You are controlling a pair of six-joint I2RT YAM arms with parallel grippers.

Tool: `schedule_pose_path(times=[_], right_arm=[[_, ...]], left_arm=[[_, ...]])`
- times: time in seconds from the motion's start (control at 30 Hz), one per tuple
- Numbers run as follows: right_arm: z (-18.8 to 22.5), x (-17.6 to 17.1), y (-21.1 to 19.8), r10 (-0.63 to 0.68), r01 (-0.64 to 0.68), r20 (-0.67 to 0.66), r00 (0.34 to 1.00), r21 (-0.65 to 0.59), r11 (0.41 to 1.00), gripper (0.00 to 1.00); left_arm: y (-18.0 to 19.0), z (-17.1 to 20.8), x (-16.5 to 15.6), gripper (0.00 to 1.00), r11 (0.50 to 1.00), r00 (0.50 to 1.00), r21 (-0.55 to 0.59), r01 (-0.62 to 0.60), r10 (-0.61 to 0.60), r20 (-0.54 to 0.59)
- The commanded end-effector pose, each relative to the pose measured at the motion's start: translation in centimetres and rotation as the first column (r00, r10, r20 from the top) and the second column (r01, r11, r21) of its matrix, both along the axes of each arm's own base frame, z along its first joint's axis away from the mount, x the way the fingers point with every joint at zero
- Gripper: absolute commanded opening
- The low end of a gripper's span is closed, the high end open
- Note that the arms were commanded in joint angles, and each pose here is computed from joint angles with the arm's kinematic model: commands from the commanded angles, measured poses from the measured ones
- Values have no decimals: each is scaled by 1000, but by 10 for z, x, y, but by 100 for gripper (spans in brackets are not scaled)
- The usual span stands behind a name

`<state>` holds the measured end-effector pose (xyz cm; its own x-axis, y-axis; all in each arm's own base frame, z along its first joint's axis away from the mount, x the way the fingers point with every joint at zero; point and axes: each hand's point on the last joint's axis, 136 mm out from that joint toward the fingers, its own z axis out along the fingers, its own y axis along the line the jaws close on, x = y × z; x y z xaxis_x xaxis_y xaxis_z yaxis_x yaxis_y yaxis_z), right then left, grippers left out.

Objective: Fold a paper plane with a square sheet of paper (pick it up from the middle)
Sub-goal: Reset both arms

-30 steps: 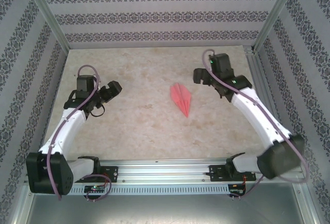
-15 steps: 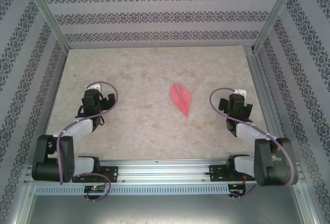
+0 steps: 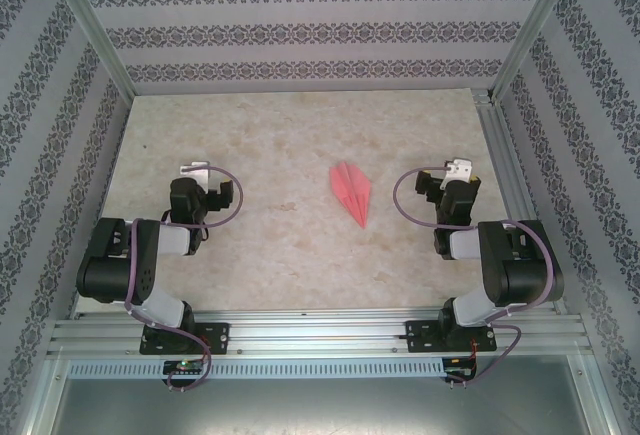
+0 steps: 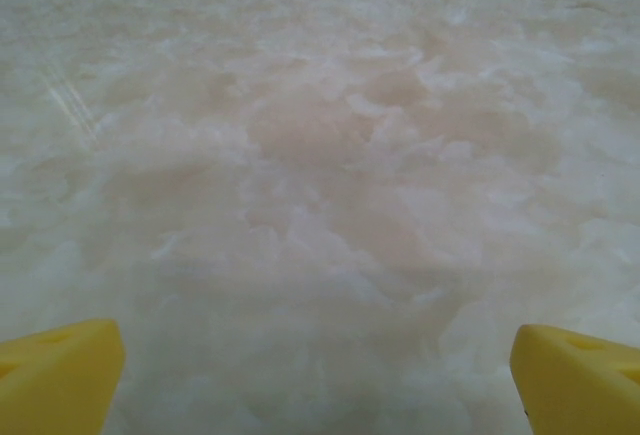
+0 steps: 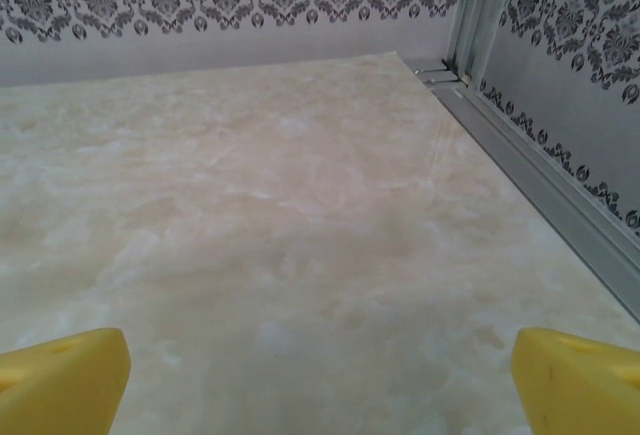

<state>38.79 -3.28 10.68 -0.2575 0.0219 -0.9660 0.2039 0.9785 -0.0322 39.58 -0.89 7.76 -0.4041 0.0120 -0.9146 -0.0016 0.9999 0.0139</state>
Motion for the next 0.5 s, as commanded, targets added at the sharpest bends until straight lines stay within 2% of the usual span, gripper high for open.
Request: schedule_pose_path(times=[0.0,0.47], right_arm=[[20,4,-6,-45,46,87,995,-7,999,98],[21,2,-8,-60,61,94,994,-9,998,98]], left_arm=[[-7,26,10,100,1000,994,24,19,-22,109],[-10,25,11,100,999,994,27,40,-43,96]])
